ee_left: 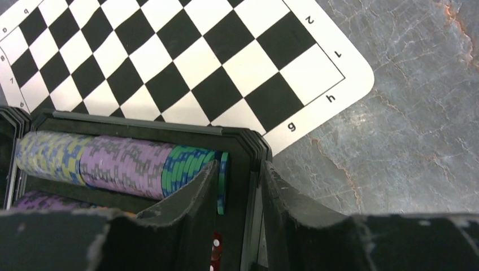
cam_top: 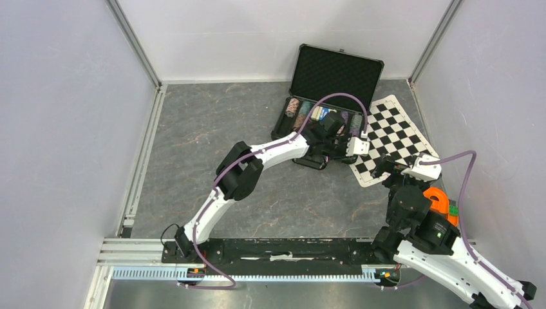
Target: Pack up texas hold em set
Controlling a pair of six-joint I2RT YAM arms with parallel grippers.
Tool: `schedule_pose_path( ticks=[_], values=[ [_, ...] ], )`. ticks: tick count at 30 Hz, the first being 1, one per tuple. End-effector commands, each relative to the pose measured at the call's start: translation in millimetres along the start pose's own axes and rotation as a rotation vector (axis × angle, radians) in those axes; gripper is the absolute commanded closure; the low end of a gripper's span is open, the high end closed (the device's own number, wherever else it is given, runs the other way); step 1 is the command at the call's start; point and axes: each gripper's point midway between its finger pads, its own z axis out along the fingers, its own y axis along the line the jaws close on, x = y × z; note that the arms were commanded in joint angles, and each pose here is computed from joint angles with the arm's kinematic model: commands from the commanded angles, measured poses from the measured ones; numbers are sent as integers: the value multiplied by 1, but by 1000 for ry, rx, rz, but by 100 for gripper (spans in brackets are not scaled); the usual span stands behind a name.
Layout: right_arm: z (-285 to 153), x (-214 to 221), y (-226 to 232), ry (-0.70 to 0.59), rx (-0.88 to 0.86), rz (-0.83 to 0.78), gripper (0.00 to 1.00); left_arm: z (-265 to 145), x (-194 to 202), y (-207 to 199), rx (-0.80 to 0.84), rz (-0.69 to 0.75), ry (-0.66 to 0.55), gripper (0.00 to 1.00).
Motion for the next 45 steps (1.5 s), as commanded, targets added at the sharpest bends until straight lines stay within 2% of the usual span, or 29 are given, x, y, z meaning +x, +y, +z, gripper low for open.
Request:
schedule_pose_path(
  ticks=[1, 4, 9, 12, 13, 15, 17, 18, 22, 26, 29, 35, 38, 40, 45],
  values=[
    [-1, -10, 5, -3, -17, 42, 5, -42, -57, 29, -131, 27, -106, 61],
    [-1, -8, 7, 6, -29, 47, 5, -67, -72, 34, -196, 5, -118, 60],
    [-1, -2, 11, 16, -51, 38, 5, -127, -79, 44, -404, -173, -76, 48],
    [-1, 8, 21, 39, -85, 5, 4, -175, -66, 49, -597, -348, -7, 35],
    [0, 12, 26, 51, -102, -11, 4, -196, -54, 51, -713, -437, 34, 31],
    [0, 23, 38, 76, -147, -45, 4, -244, -39, 53, -940, -609, 71, 14],
    [-1, 33, 53, 101, -210, -78, 4, -274, -25, 39, -1028, -712, 109, 2],
    [-2, 39, 62, 114, -252, -95, 4, -286, -16, 30, -1060, -771, 123, 0],
    [-8, 65, 93, 181, -394, -160, 4, -315, 22, -7, -1095, -1009, 191, 0],
    [-19, 94, 124, 271, -546, -239, 3, -318, 70, -41, -1044, -1282, 121, 0],
    [-28, 110, 143, 323, -640, -270, 3, -333, 110, -66, -1128, -1453, 136, 0],
    [-36, 128, 160, 363, -723, -286, 3, -339, 134, -109, -1159, -1605, 261, 0],
    [-36, 133, 161, 371, -726, -277, 3, -342, 146, -123, -1173, -1619, 377, 0],
    [-36, 136, 160, 376, -716, -267, 3, -338, 155, -131, -1165, -1624, 413, 1],
    [-35, 138, 158, 378, -708, -267, 2, -328, 169, -142, -1156, -1660, 447, 13]
  ],
)
